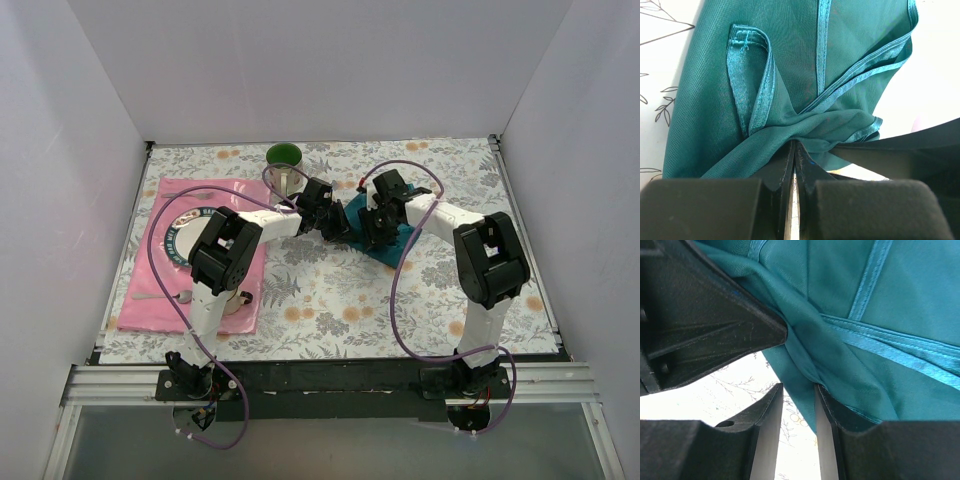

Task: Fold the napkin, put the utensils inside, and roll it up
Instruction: Roll the napkin with the utensil

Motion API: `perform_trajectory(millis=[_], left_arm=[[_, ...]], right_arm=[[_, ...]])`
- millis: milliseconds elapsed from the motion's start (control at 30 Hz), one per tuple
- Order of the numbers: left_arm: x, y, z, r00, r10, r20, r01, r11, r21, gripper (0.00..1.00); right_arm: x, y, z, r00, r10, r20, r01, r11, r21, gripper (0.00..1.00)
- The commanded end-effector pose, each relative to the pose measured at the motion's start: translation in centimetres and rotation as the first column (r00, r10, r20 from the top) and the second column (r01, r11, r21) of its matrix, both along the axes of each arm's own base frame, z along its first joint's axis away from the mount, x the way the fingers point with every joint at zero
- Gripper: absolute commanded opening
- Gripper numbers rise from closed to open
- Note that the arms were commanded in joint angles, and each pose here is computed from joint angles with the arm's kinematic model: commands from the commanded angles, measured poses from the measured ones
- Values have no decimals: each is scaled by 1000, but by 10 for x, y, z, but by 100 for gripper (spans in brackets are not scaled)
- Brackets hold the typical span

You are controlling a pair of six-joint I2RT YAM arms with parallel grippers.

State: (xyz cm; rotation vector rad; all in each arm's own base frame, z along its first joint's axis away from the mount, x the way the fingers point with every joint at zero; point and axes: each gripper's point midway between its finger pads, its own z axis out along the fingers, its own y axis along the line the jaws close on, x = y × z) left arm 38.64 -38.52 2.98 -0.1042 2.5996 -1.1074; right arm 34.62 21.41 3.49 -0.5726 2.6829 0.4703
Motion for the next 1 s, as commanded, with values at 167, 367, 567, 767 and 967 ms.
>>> perform_trajectory(millis=[167, 367, 567, 767, 967], left_arm=[[-12, 19, -34, 997, 3, -76, 5, 994, 107, 0], [-12, 17, -32, 997, -4, -72, 12, 995, 104, 0], [-11, 16, -26, 998, -17, -58, 23, 995, 97, 0], [3, 10, 11, 997, -57, 48, 52, 995, 86, 13], [24, 6, 75, 983, -67, 173, 55, 996, 73, 33]], right_arm=[[12, -10, 9, 998, -47, 34, 47, 999, -9, 27], [12, -23, -10, 990, -136, -24, 136, 991, 12, 20], [7, -37, -29, 978, -196, -74, 196, 981, -14, 22], [-5, -51, -47, 971, -217, -101, 208, 974, -88, 8], [-8, -51, -52, 970, -215, -118, 204, 974, -95, 6]])
